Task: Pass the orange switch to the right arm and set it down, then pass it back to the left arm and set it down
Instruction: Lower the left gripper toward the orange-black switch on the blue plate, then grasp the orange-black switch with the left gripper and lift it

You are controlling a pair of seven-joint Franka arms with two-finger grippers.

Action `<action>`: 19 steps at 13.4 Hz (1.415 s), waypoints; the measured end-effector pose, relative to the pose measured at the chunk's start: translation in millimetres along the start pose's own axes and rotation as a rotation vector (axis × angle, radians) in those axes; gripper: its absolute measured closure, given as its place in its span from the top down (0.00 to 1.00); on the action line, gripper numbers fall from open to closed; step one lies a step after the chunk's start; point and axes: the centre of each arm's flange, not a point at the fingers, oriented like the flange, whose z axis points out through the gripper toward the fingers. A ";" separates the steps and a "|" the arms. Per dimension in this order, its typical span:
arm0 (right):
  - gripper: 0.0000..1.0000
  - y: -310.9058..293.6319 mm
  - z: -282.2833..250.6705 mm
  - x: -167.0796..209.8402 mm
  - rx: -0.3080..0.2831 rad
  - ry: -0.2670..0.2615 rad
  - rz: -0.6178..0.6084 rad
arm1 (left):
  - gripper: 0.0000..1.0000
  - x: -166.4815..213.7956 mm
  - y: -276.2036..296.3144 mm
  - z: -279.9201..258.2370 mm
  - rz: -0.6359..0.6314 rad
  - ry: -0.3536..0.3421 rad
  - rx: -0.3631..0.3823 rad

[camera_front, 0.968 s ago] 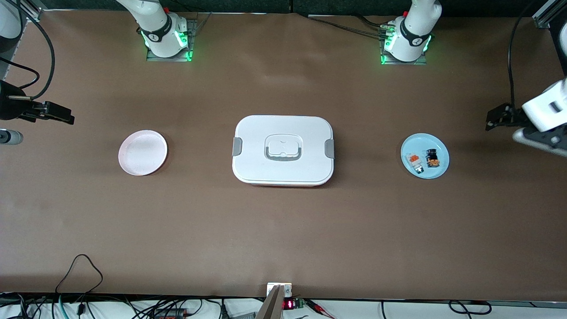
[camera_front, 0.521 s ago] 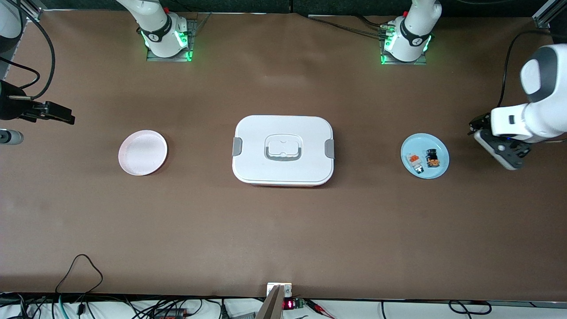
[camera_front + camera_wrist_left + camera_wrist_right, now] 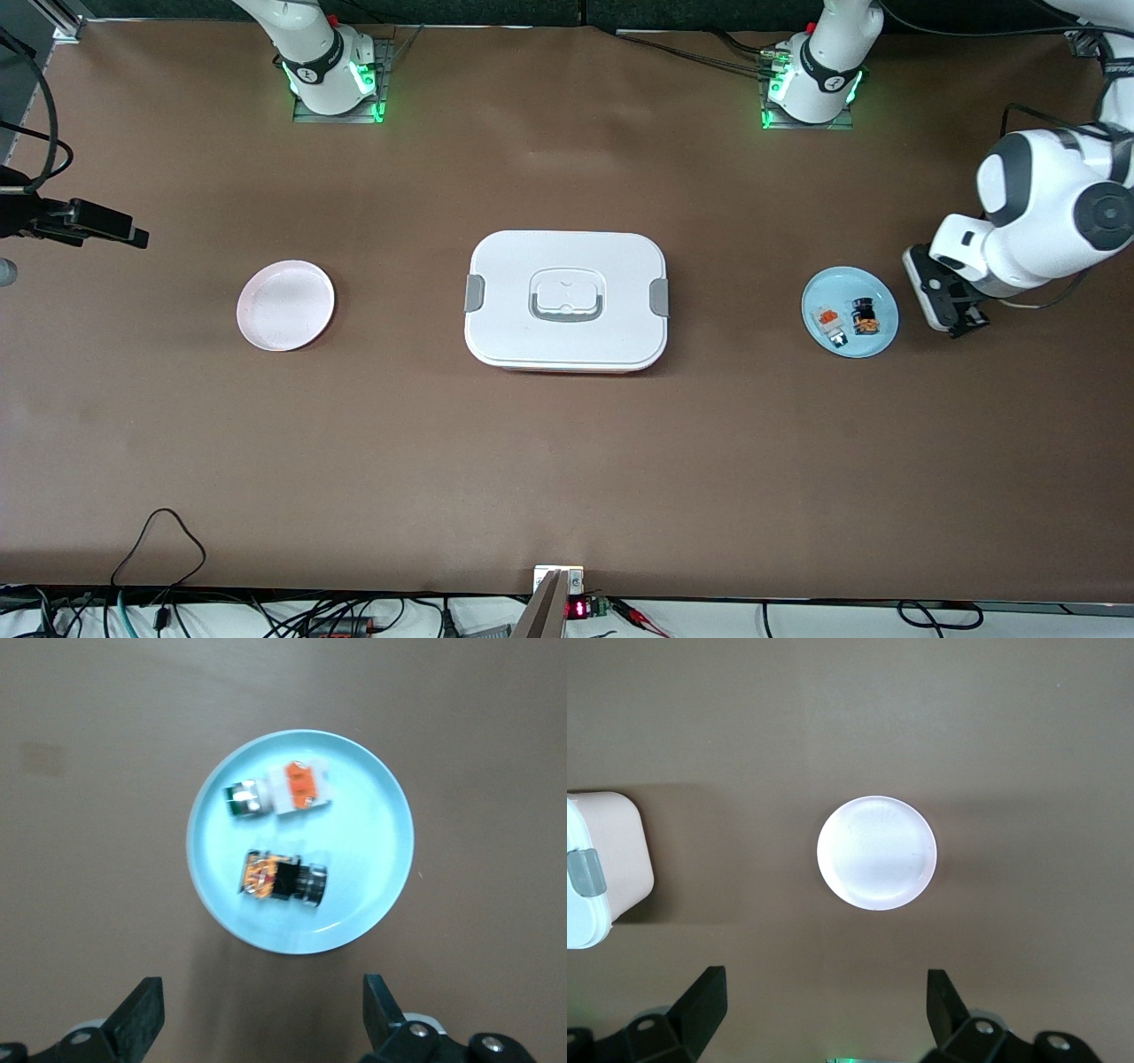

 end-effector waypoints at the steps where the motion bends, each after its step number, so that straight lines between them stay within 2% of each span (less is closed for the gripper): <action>1: 1.00 -2.4 1.6 -1.5 0.002 -0.015 -0.007 | 0.99 1.0 3.5 10.6 0.038 -0.001 -0.017; 3: 1.00 -13.8 4.7 -3.2 0.007 -0.035 -0.034 | 0.99 3.7 7.6 30.0 0.088 0.020 -0.055; 4: 1.00 -25.0 6.4 -3.4 0.028 -0.040 -0.052 | 0.99 5.3 8.9 40.8 0.106 0.040 -0.077; 6: 1.00 -51.6 6.9 -3.9 0.155 -0.040 -0.084 | 0.99 9.1 8.7 62.1 0.149 0.063 -0.095; 8: 1.00 -61.6 5.7 -4.2 0.221 -0.039 -0.095 | 0.99 12.9 6.0 77.9 0.189 0.067 -0.090; 12: 1.00 -99.8 10.4 -8.5 0.257 -0.059 -0.160 | 0.99 15.0 0.6 94.8 0.248 0.070 -0.063; 14: 1.00 -136.2 14.4 -14.7 0.301 -0.080 -0.200 | 0.99 14.8 -4.0 94.2 0.250 0.071 -0.034; 16: 1.00 -154.4 17.7 -17.3 0.385 -0.101 -0.210 | 0.99 14.2 -8.4 96.6 0.250 0.071 -0.007; 19: 1.00 -165.4 38.4 -9.3 0.597 -0.150 -0.177 | 0.99 13.4 -11.0 108.3 0.248 0.071 0.002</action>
